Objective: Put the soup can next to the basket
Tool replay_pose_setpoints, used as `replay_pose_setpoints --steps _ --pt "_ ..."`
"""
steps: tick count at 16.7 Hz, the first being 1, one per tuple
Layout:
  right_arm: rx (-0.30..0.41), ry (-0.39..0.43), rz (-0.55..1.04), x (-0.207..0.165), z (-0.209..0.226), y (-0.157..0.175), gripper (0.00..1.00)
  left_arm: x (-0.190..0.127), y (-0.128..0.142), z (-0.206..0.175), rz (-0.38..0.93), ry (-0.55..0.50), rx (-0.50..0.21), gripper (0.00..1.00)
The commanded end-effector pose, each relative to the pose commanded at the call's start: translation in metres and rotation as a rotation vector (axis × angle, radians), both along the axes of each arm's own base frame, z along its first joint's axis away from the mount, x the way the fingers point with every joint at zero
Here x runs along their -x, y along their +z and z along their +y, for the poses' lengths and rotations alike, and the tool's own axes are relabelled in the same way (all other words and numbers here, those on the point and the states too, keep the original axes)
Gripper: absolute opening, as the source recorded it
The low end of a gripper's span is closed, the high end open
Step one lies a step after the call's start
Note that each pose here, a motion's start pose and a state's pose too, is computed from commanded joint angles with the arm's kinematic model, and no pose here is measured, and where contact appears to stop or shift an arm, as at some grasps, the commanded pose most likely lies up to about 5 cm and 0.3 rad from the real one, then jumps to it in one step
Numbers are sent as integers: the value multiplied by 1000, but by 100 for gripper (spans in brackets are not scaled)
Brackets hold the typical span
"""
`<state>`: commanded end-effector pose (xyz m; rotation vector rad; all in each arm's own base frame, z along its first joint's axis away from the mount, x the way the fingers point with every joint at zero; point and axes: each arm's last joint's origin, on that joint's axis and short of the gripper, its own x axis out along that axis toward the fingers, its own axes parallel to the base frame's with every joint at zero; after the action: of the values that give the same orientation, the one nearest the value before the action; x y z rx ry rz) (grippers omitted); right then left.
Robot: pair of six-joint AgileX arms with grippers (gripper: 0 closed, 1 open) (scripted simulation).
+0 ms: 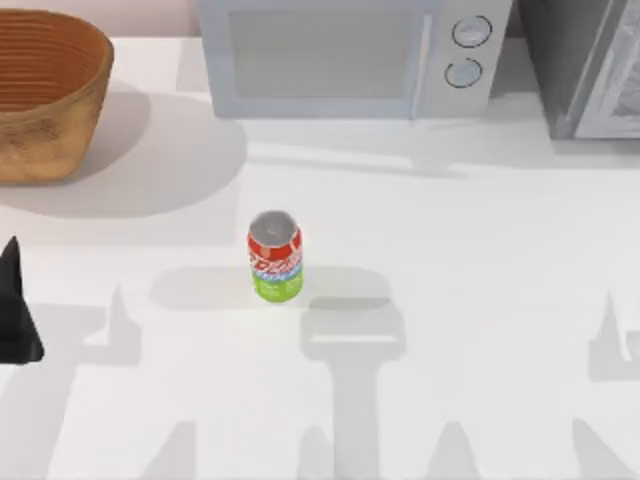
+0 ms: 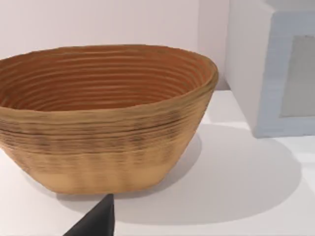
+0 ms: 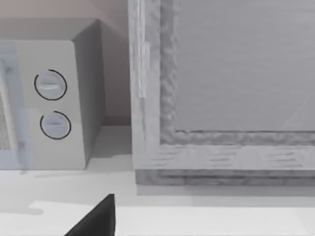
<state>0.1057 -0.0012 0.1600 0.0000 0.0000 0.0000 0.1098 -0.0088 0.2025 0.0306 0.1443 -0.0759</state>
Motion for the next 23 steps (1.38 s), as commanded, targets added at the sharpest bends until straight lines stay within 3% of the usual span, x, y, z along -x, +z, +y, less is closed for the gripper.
replay_pose_setpoints --steps 4,7,9,13,16,23 --pt "0 0 0 0 0 0 100 -27 58 -14 225 -99 -62 100" --pt "0 0 0 0 0 0 100 -74 90 -36 471 -194 -142 100" --pt "0 0 0 0 0 0 100 -113 96 -58 657 -262 -209 100" --pt "0 0 0 0 0 0 100 -185 78 -114 988 -392 -355 100" --pt "0 0 0 0 0 0 100 -220 56 -156 1158 -473 -455 100" --pt "0 0 0 0 0 0 100 -255 20 -219 1315 -576 -594 100"
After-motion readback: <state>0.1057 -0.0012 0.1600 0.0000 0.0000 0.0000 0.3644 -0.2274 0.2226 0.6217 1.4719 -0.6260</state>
